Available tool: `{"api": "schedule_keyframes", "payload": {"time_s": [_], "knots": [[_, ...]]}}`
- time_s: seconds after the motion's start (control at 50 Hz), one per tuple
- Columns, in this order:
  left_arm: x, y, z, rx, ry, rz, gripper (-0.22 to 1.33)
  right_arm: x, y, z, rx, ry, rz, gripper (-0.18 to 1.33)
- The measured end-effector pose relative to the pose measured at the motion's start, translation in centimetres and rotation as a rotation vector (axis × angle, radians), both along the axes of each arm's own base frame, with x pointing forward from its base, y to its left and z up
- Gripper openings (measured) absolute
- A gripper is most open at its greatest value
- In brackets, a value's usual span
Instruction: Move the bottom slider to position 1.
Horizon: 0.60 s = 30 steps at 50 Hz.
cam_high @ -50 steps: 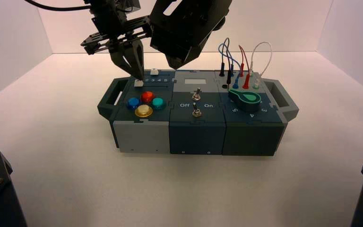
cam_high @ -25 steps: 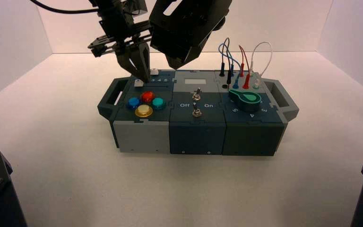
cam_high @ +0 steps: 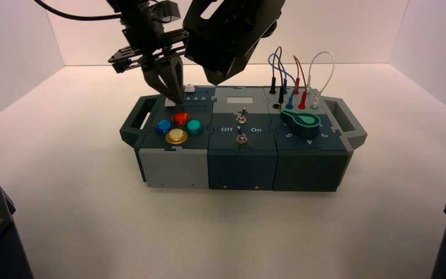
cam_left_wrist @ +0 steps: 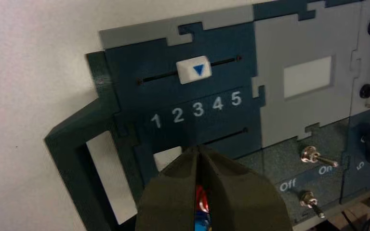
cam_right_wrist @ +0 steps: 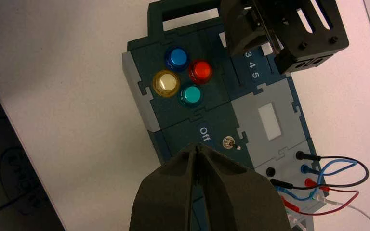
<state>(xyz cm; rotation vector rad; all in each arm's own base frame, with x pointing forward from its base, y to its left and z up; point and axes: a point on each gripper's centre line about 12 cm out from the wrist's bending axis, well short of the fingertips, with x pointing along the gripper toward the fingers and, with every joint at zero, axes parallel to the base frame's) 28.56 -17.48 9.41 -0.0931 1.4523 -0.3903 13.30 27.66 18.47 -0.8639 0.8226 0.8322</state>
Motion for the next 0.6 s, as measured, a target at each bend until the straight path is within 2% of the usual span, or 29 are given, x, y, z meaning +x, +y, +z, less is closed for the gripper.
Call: {"api": "schedule_keyframes", "payload": {"time_s": [0.6], "knots": [[-0.13,0.49,-0.04,0.004,0.002,0.009,-0.16,0.03,-0.06,-0.06,-0.007,-0.001,-0.002,-0.14]]}}
